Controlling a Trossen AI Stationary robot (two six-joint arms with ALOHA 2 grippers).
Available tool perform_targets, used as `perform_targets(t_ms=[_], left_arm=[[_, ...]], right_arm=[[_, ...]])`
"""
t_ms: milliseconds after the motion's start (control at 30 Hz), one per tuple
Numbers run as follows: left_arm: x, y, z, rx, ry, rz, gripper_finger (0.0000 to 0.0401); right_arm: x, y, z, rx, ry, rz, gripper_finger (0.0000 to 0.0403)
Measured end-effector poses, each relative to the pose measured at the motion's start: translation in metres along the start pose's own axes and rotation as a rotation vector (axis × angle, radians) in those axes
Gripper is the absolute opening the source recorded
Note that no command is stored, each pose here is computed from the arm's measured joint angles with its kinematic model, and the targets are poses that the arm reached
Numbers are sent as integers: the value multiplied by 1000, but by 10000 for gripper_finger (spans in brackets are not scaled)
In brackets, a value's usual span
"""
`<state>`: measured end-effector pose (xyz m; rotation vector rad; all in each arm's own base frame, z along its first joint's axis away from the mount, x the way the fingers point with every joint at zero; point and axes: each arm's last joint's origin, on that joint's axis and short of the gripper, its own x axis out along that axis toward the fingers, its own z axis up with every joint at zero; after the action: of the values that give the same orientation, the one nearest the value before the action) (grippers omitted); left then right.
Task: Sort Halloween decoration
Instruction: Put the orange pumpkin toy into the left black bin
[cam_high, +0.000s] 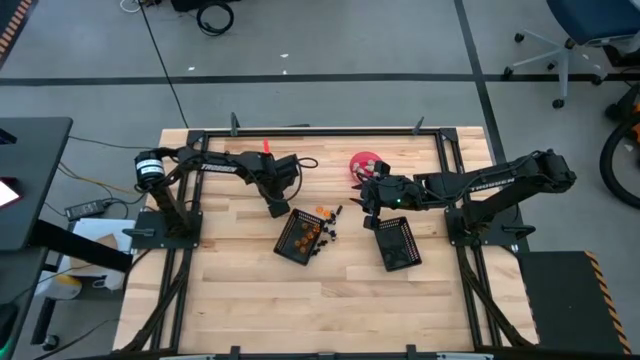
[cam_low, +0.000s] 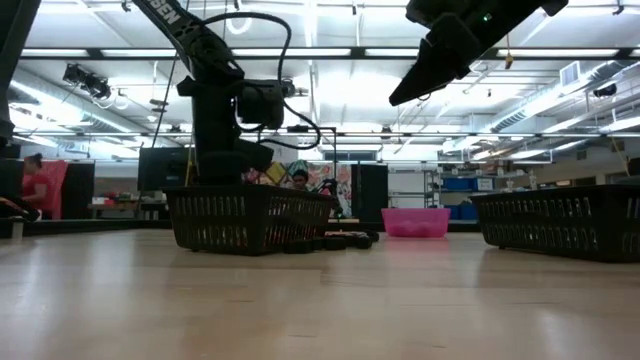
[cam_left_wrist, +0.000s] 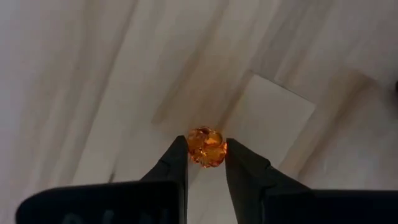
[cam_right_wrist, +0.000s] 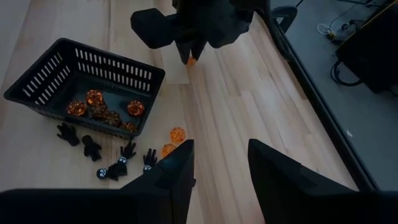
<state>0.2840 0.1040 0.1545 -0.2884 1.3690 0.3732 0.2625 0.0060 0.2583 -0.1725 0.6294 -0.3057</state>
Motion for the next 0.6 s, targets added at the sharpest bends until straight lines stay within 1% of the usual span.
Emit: perform_targets(t_ms=[167,500,600], left_arm=[[-6,0,3,14,14,2,63],[-27,0,16,27,9,5,63],[-26,-3,14,64,12,7,63]], right_arm=[[0,0,0,0,-1,0,155],[0,0,0,0,0,0,155],[0,0,0,0,0,13,155]])
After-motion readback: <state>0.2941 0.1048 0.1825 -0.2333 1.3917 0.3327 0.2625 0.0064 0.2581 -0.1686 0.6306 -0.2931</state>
